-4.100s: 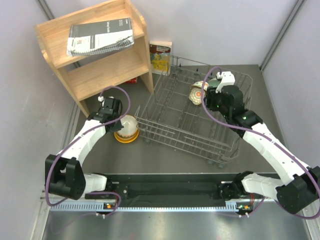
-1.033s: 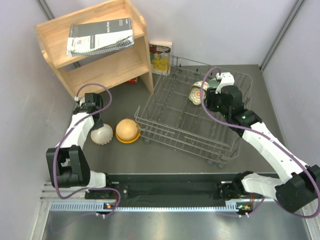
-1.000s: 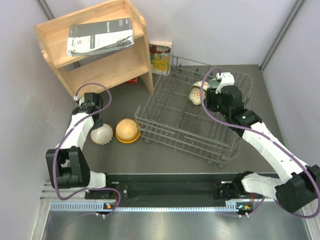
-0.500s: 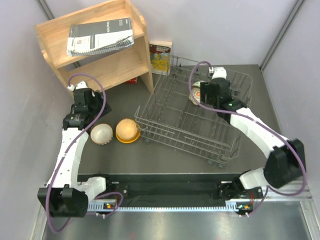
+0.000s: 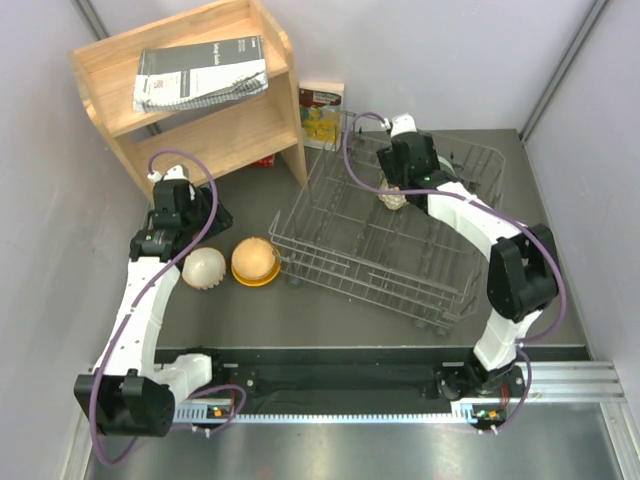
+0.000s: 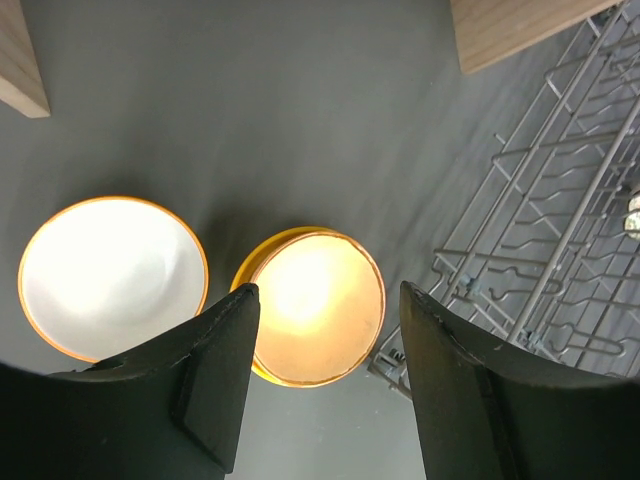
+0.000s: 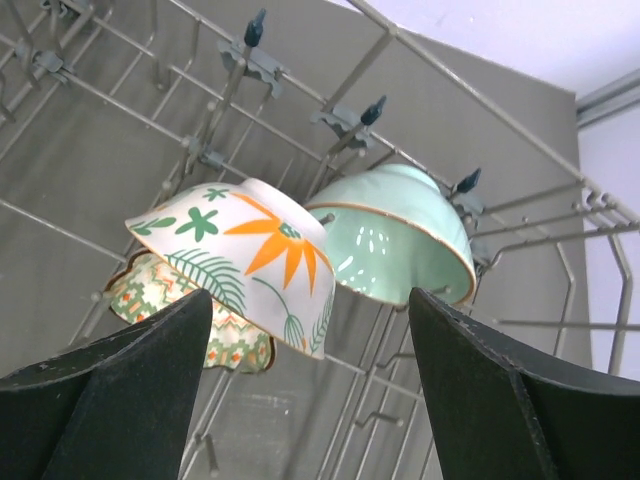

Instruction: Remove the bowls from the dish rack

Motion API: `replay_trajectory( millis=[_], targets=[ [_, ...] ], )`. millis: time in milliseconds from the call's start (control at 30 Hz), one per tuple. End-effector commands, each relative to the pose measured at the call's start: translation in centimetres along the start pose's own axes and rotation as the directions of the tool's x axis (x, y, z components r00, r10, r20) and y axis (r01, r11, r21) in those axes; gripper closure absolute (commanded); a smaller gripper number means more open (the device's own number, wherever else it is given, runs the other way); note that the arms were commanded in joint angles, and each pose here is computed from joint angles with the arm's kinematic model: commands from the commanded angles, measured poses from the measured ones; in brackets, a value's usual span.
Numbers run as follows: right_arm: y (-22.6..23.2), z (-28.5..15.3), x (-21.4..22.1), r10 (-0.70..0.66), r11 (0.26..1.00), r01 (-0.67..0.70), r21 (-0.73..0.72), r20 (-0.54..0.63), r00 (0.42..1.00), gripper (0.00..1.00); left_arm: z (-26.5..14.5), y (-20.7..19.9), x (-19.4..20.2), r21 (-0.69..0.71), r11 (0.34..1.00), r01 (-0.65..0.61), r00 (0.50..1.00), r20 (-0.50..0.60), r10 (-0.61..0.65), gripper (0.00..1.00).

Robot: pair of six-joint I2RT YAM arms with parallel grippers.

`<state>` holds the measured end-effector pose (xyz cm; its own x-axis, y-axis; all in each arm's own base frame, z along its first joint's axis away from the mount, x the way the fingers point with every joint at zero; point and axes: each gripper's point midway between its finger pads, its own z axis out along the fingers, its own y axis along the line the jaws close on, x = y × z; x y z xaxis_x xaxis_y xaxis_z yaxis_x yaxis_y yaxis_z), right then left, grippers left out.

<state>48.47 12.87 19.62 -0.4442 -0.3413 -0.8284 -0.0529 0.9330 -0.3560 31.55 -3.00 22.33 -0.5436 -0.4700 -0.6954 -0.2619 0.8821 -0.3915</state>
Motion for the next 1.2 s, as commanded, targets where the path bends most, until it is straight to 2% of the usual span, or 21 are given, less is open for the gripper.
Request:
replay_trajectory(
  millis=[0, 267, 600, 833, 1000, 1167],
  targets=[
    [-1.6, 0.8, -3.5, -0.027, 0.998, 0.023, 0.063, 0.066, 0.997, 0.21, -0.1, -0.7, 0.0, 0.045, 0.999, -0.014, 1.0, 0.007, 0.013, 0.38],
    [-1.0, 0.8, -3.4, -0.031, 0.999, 0.029, 0.017, 0.069, 0.997, 0.23, -0.1, -0.3, 0.0, 0.026, 0.999, -0.032, 0.999, 0.009, 0.032, 0.38],
    [-0.7, -2.0, -2.5, 0.015, 0.998, -0.007, -0.064, 0.126, 0.992, 0.26, 0.6, -0.4, 0.7, 0.039, 0.999, -0.02, 1.0, -0.016, 0.02, 0.39],
    [-0.7, 0.4, -2.0, -0.022, 1.0, 0.023, -0.018, 0.09, 0.996, 0.26, 0.6, -0.4, 0.4, 0.037, 0.999, -0.028, 1.0, -0.01, 0.028, 0.39],
    [-0.1, 2.5, -1.9, -0.046, 0.999, 0.047, -0.022, 0.082, 0.996, 0.33, 0.5, -0.1, 0.6, 0.023, 0.999, -0.045, 0.999, -0.012, 0.045, 0.39],
    [-0.1, 3.6, -2.0, -0.044, 0.998, 0.047, -0.033, 0.076, 0.996, 0.33, 0.5, 0.1, 0.6, 0.013, 0.999, -0.05, 0.999, -0.016, 0.05, 0.39]
  ],
)
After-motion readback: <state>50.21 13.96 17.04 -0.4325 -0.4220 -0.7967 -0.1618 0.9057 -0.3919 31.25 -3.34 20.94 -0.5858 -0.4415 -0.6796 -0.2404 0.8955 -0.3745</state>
